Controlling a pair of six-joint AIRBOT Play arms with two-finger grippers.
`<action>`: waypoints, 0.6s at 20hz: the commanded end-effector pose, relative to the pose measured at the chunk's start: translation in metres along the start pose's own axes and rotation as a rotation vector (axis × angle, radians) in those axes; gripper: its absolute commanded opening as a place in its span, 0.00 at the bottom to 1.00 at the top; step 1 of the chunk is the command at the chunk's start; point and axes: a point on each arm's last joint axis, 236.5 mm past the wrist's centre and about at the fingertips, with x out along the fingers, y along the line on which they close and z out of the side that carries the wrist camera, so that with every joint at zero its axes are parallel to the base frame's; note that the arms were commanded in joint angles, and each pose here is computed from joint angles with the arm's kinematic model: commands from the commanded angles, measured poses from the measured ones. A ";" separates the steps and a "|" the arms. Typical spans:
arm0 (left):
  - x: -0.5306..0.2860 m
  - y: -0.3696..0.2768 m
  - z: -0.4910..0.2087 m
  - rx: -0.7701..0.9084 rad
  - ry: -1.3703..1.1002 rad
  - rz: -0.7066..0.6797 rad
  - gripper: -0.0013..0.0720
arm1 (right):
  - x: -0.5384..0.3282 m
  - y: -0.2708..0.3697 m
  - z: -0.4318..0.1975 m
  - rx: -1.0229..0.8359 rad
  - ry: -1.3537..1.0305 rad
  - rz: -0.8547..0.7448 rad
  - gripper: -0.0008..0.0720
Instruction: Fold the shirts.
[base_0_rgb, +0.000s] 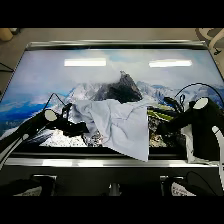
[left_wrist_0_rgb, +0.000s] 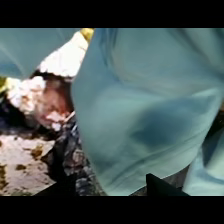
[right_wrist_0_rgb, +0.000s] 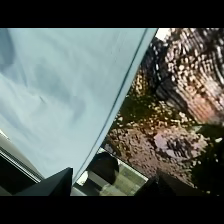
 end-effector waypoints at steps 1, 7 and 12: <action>0.014 0.002 0.015 -0.044 -0.069 -0.022 0.75 | 0.012 0.002 -0.012 0.015 0.018 0.022 0.80; 0.006 -0.009 0.036 -0.050 -0.146 -0.056 0.05 | 0.058 0.038 -0.038 0.110 0.010 0.210 0.86; -0.020 -0.028 0.042 -0.009 -0.215 -0.095 0.05 | 0.078 0.043 -0.034 0.194 -0.068 0.246 0.85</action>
